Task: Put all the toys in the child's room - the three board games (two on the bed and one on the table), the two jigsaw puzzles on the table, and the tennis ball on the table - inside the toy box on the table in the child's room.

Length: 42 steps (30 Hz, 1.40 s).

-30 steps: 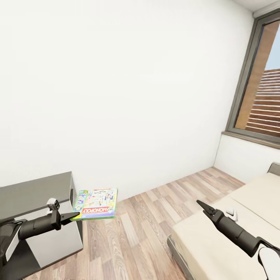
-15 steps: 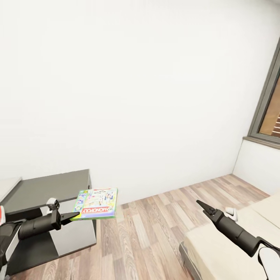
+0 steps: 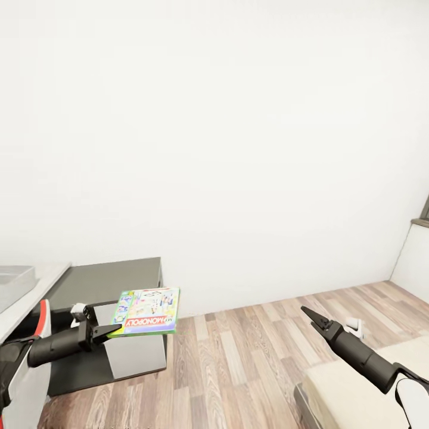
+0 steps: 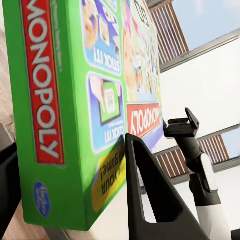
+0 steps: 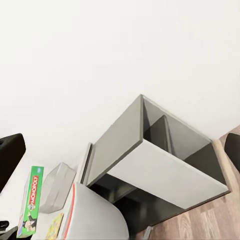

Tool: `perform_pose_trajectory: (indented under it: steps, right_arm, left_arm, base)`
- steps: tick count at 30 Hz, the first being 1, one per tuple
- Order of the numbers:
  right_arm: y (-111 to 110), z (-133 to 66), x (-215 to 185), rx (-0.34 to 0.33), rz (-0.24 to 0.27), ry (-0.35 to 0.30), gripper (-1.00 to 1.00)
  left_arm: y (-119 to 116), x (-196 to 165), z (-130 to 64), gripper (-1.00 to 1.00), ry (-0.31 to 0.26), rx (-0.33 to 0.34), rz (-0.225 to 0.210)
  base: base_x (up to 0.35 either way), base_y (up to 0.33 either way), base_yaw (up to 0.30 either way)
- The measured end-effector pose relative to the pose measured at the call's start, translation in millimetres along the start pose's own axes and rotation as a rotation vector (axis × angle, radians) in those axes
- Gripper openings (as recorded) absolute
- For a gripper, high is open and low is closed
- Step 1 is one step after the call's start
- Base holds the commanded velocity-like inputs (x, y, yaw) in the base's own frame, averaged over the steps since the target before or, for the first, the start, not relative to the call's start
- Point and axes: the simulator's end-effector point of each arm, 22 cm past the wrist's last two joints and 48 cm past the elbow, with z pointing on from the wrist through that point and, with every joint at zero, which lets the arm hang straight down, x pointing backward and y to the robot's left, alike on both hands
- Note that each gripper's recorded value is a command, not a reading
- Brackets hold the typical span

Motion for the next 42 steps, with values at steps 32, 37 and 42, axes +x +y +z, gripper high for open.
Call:
perform_pose_trajectory:
  steps: [32, 37, 42]
  right_arm:
    - [5.8, -1.5, -1.8, -0.016, -0.004, -0.004, 1.00]
    - [6.0, -1.3, -1.7, -0.017, -0.004, -0.004, 1.00]
    - [6.0, -1.3, -1.8, -0.017, -0.004, -0.004, 1.00]
  left_arm:
    - [-4.1, -3.6, -3.4, -1.00, -0.014, 0.006, 0.017]
    - [-3.8, -3.9, -3.9, -1.00, -0.014, 0.005, 0.018]
    - [-3.8, -4.1, -4.2, -1.00, -0.015, 0.005, 0.018]
  base:
    - [0.090, -0.006, 0.079]
    - [0.024, 0.000, 0.000]
    - [0.002, 0.000, 0.000]
